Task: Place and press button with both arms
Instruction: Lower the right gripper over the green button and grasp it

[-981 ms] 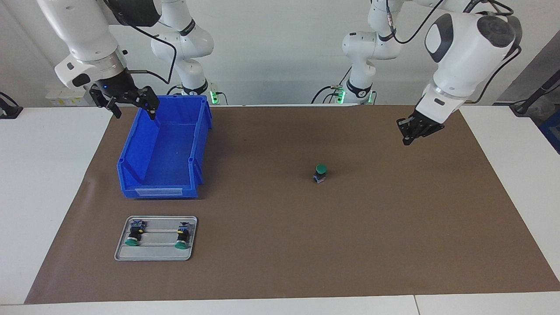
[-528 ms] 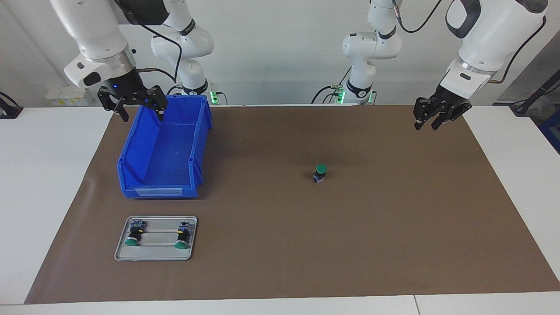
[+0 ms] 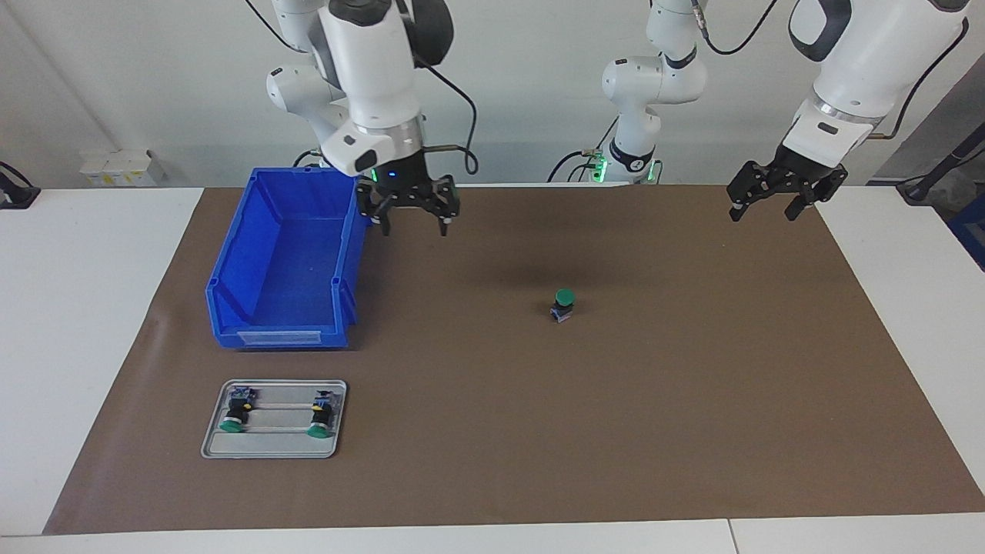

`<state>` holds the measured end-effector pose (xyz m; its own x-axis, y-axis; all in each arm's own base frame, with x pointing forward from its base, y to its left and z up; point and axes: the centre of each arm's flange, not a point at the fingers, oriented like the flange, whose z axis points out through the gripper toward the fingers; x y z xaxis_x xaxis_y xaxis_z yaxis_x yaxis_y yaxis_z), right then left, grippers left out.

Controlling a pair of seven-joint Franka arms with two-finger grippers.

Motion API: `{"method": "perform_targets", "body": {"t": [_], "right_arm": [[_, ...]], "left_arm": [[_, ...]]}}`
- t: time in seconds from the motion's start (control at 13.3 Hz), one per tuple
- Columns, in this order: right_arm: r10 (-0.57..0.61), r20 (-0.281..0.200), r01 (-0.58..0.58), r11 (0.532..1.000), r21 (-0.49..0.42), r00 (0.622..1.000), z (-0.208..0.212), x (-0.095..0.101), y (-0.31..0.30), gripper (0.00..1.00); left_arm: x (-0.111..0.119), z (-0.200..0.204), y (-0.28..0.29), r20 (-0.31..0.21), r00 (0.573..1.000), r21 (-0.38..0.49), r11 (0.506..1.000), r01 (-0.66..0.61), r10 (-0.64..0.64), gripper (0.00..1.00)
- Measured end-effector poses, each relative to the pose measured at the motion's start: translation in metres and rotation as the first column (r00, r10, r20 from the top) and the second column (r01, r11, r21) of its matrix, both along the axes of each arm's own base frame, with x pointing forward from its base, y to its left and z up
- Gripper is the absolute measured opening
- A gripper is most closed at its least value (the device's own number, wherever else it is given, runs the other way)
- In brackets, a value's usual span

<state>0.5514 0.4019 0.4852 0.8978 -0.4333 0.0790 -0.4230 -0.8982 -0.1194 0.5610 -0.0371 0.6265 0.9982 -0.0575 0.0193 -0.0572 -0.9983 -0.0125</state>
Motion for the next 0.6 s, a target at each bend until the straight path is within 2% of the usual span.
{"method": "perform_targets", "body": {"t": [0.3,0.6], "right_arm": [[-0.262,-0.029,0.262,0.965,0.015,0.965,-0.068,-0.008,0.067,1.00],[-0.318,-0.025,0.318,0.948,0.024,0.948,-0.115,-0.008,0.112,1.00]], "left_arm": [[0.000,-0.002,0.001,-0.004,1.000,0.002,1.000,-0.001,0.001,1.00],[0.000,-0.003,0.008,-0.005,1.000,0.002,1.000,-0.013,0.013,1.00]]}}
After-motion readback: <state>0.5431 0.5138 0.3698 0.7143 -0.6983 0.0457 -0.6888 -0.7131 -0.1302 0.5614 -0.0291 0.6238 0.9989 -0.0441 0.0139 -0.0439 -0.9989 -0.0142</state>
